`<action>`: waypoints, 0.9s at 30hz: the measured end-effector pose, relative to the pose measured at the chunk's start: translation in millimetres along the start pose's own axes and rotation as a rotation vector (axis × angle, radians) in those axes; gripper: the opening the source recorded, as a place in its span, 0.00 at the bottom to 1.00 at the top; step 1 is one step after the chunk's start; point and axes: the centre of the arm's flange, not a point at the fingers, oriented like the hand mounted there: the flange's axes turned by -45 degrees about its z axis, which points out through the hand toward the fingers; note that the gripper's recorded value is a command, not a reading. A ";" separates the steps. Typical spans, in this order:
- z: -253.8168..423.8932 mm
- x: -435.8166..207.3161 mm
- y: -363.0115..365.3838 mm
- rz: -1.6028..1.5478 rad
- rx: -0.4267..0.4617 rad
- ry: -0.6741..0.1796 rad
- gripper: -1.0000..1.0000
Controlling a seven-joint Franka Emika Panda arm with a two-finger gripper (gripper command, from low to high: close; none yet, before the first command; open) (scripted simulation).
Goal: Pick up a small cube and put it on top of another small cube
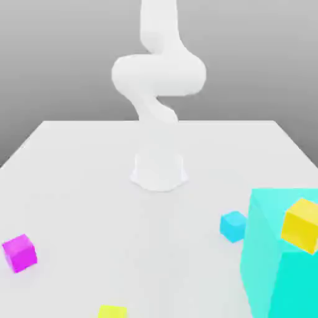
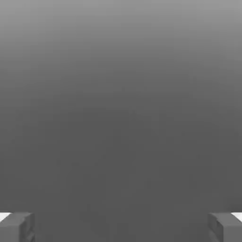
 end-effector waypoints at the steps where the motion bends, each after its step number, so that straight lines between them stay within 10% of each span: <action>1: 26.1 -8.3 -9.8 -0.014 0.020 -0.037 0.50; 18: 278.9 -361.8 -160.9 -0.406 0.147 -0.677 0.50; 27: 325.0 -430.3 -160.5 -0.440 0.147 -0.719 0.50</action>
